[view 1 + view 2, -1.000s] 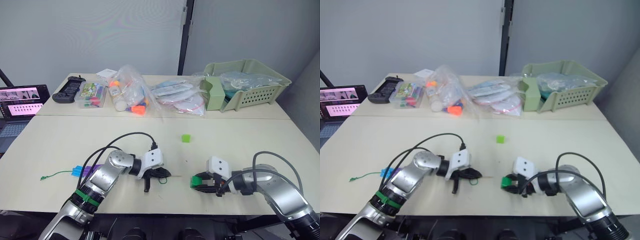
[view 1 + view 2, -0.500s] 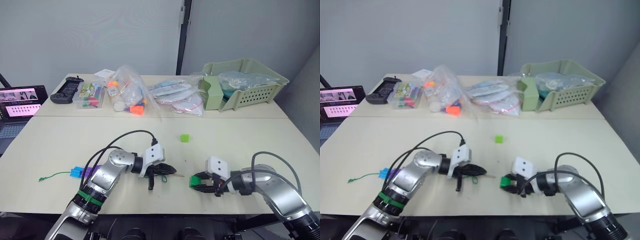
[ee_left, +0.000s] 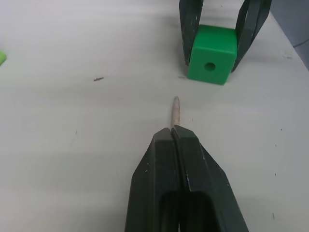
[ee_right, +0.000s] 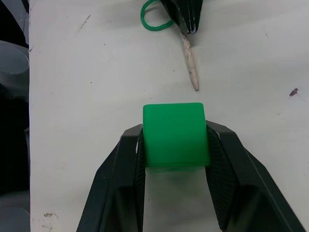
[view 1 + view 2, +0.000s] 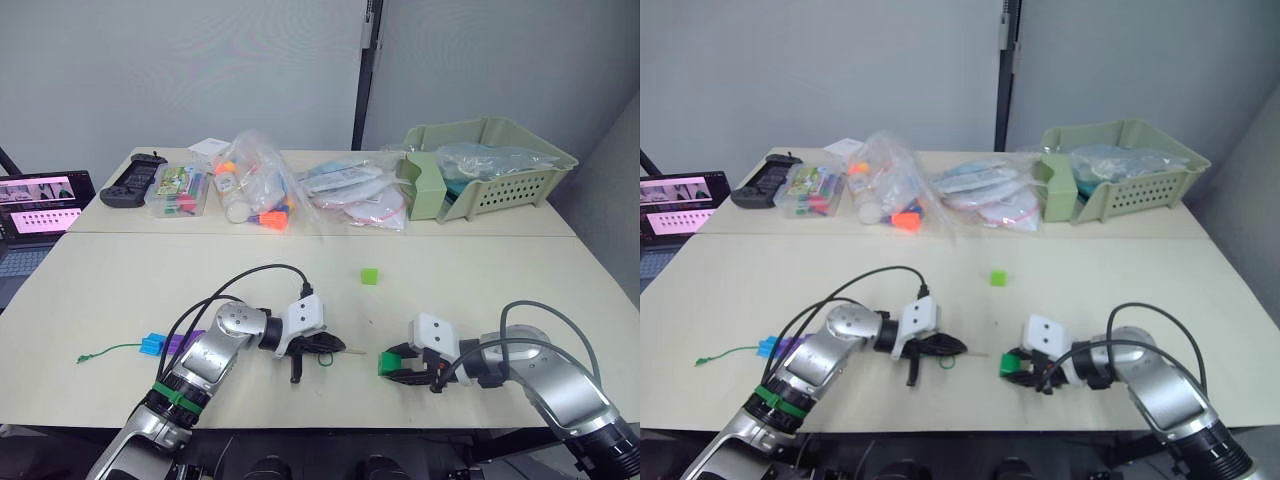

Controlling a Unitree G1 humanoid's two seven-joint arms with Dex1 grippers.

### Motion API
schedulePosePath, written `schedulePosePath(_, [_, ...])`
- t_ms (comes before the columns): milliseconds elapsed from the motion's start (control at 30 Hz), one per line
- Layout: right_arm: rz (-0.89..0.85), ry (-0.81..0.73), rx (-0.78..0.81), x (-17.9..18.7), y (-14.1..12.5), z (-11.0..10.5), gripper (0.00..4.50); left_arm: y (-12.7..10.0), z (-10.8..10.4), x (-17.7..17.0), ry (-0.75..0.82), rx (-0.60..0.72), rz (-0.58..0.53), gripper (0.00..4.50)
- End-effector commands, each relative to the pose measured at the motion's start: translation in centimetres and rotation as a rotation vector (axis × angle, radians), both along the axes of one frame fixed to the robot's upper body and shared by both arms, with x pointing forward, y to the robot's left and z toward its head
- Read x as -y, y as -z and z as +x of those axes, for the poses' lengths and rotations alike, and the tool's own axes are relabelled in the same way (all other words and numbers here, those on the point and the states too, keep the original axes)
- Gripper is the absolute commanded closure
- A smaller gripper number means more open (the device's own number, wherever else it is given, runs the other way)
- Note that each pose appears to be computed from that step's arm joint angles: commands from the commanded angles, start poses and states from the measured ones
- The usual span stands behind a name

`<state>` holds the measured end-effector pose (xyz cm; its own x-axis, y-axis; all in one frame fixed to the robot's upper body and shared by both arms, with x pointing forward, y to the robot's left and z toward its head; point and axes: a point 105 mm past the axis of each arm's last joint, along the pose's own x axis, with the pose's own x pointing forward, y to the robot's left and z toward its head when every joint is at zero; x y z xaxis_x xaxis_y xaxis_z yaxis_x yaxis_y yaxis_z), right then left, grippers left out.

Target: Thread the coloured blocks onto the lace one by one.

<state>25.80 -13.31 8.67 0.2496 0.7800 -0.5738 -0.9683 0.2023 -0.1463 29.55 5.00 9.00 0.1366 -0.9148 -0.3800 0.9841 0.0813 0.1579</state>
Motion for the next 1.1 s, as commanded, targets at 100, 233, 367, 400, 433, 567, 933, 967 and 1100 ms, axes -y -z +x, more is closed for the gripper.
schedulePosePath(100, [-0.007,0.003,0.003,0.0,0.1,-0.1,3.32,-2.1,0.1,-0.1,0.001,0.079,0.017,2.36])
schedulePosePath(233, [-0.004,0.008,0.002,-0.1,0.1,-0.1,3.32,-1.4,0.7,-0.3,-0.029,0.160,0.169,1.44])
schedulePosePath(367, [0.001,0.012,0.002,-0.2,0.1,-0.1,3.32,-1.5,0.7,0.3,-0.027,0.158,0.198,1.44])
schedulePosePath(400, [0.002,0.013,0.001,-0.2,0.1,-0.1,3.32,-1.6,0.6,0.4,-0.023,0.155,0.207,1.44])
schedulePosePath(433, [0.003,0.014,0.001,-0.3,0.2,-0.2,3.32,-1.5,0.5,0.5,-0.018,0.151,0.216,1.44])
schedulePosePath(567, [0.006,0.018,0.001,-0.4,0.2,-0.2,3.32,-1.4,0.3,0.4,-0.016,0.127,0.257,1.44])
schedulePosePath(933, [0.021,0.037,0.010,-0.5,-0.1,0.0,3.32,0.3,0.2,1.6,-0.039,0.039,0.323,2.90])
schedulePosePath(967, [0.022,0.039,0.011,-0.5,-0.2,0.0,3.32,0.6,0.1,1.5,-0.039,0.029,0.331,3.22])
schedulePosePath(1100, [0.022,0.041,0.017,-0.5,-0.3,0.1,3.32,1.6,0.0,0.6,-0.022,0.017,0.388,4.49])
